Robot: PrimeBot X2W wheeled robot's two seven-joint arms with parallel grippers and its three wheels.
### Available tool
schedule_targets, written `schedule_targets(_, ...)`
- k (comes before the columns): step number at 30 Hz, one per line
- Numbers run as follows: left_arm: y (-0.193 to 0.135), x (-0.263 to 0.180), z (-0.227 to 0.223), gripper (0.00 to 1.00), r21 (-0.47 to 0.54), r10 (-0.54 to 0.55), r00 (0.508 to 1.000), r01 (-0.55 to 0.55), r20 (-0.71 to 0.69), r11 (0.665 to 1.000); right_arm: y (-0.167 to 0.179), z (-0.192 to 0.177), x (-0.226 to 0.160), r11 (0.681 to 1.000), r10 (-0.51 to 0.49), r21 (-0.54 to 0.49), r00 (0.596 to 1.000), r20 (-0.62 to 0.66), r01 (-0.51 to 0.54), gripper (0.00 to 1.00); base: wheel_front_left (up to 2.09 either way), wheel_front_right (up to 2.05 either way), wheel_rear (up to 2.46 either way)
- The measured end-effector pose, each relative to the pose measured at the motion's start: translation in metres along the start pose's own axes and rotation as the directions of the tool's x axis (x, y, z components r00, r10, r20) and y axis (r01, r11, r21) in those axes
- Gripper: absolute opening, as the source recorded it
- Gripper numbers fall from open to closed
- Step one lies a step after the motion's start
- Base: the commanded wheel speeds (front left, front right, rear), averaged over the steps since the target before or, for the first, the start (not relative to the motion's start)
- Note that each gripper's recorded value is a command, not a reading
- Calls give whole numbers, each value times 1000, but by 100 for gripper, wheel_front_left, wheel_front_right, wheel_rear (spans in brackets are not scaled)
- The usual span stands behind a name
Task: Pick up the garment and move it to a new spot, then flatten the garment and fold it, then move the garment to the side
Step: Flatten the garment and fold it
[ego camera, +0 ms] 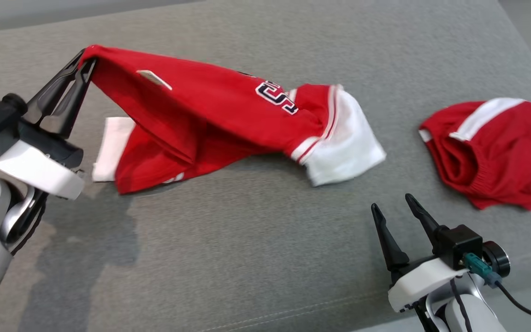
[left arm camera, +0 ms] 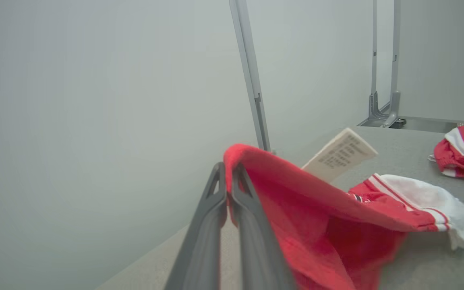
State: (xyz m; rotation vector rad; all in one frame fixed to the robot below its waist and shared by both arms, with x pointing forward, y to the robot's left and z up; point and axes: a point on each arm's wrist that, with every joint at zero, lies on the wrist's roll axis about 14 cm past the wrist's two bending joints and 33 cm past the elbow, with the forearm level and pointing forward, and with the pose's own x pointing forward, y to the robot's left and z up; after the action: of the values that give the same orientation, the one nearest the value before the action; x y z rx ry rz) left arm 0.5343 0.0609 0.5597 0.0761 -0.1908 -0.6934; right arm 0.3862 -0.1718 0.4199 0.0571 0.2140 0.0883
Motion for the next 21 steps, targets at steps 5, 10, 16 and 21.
schedule_targets(5,27,-43,1,0,53,85,995,-82,-48,995,19,5,16,998,64,1,998,11,-64,100,0,0,0)
schedule_targets(10,40,-89,-19,0,33,166,977,-163,-138,986,41,8,28,991,136,-21,991,9,-135,100,0,0,0)
schedule_targets(16,49,-122,-39,0,-9,241,949,-247,-204,969,56,8,37,983,182,-37,983,-6,-182,100,0,0,0)
schedule_targets(21,41,-143,-60,0,-59,272,927,-296,-258,953,32,-5,41,994,112,-7,992,-53,-112,100,0,0,0)
